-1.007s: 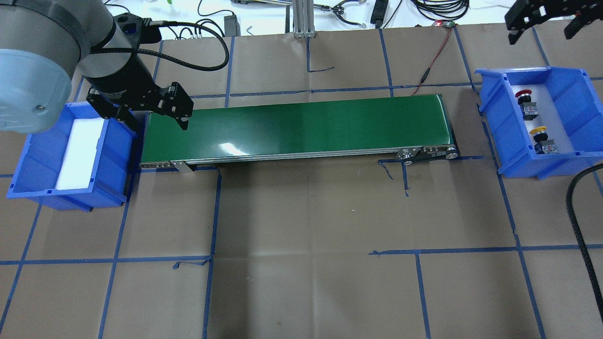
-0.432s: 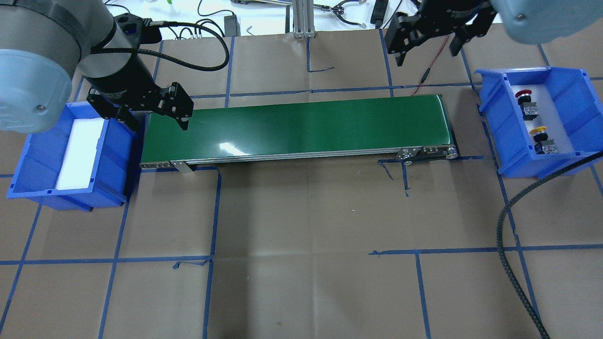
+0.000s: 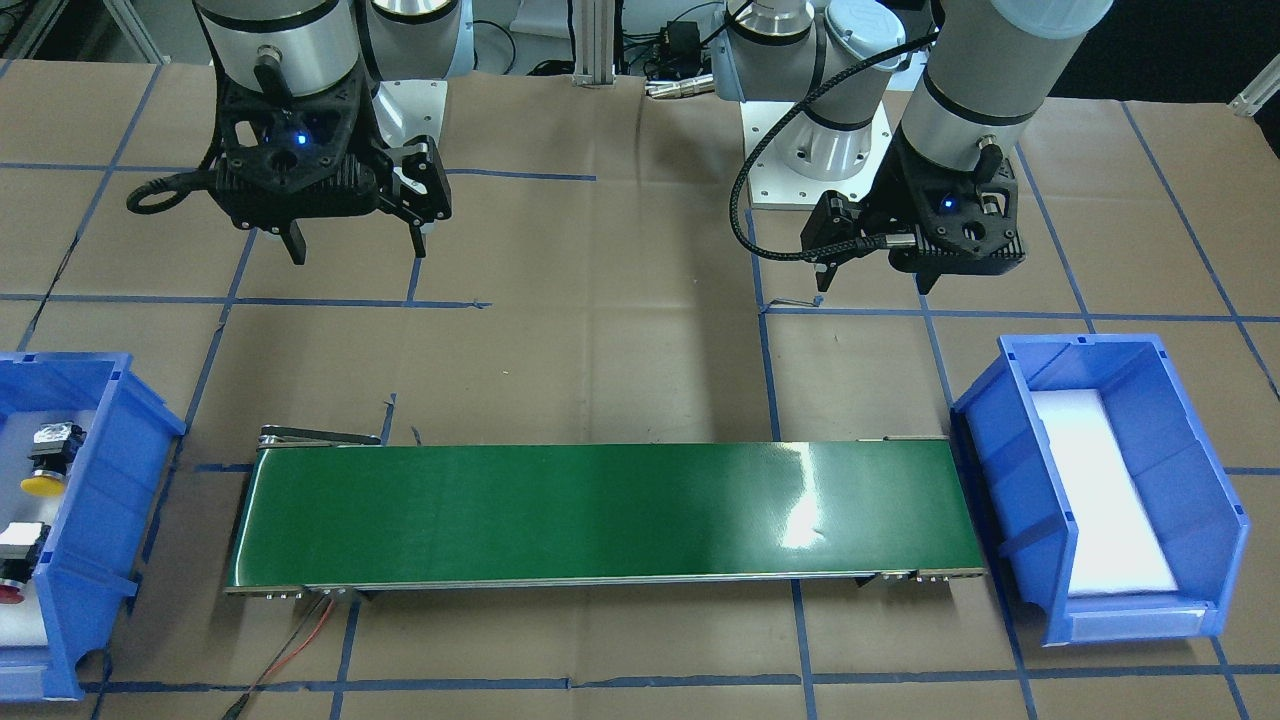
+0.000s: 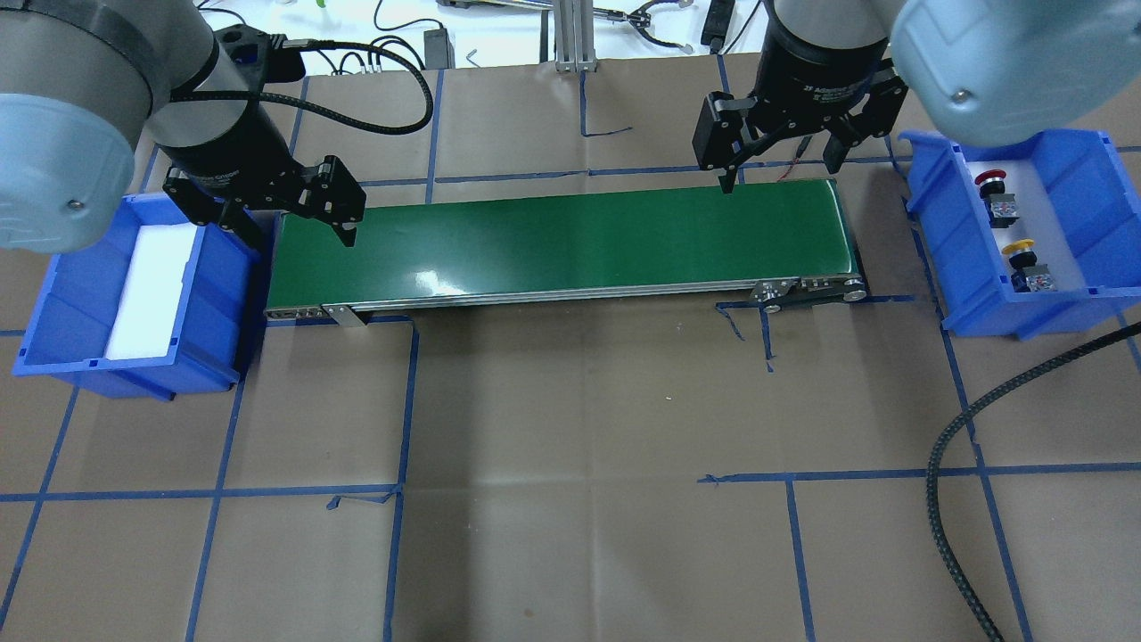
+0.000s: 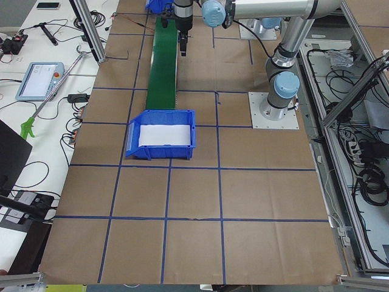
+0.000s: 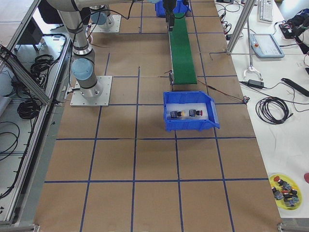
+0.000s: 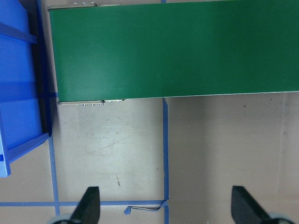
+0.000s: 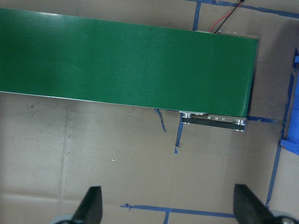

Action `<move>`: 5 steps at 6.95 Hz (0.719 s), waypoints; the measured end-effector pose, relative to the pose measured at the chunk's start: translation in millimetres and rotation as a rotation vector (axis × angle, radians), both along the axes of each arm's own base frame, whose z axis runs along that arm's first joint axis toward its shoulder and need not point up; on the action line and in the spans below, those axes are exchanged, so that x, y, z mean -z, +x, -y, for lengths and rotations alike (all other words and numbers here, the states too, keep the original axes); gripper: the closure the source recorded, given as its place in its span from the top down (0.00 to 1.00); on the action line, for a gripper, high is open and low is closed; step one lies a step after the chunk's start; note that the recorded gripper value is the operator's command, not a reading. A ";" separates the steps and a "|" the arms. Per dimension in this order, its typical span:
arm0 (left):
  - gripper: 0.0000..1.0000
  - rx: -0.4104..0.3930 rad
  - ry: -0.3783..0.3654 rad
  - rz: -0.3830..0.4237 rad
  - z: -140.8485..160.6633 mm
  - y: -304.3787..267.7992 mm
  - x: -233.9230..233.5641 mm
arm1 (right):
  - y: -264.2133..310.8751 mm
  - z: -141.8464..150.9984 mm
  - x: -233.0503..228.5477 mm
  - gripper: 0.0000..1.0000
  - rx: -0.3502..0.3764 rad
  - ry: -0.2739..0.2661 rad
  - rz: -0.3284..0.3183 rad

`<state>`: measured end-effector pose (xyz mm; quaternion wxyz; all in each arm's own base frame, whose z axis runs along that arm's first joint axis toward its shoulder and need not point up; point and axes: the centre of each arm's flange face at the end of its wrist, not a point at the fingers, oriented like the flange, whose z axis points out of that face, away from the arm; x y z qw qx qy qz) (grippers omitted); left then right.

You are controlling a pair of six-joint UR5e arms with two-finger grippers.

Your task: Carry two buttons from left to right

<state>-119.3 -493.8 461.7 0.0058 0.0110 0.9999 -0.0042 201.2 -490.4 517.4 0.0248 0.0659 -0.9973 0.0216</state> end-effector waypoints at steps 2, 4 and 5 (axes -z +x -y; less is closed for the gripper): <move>1.00 0.000 0.000 0.000 -0.2 0.0 -0.2 | -3.2 -10.3 -5.2 1.00 0.003 0.020 -0.005; 1.00 0.000 0.000 0.001 0.1 0.1 0.2 | -8.8 -31.2 -1.7 1.00 0.004 0.045 -0.005; 1.00 0.000 0.000 0.001 0.1 0.1 0.2 | -12.2 -45.1 4.3 1.00 0.004 0.033 0.000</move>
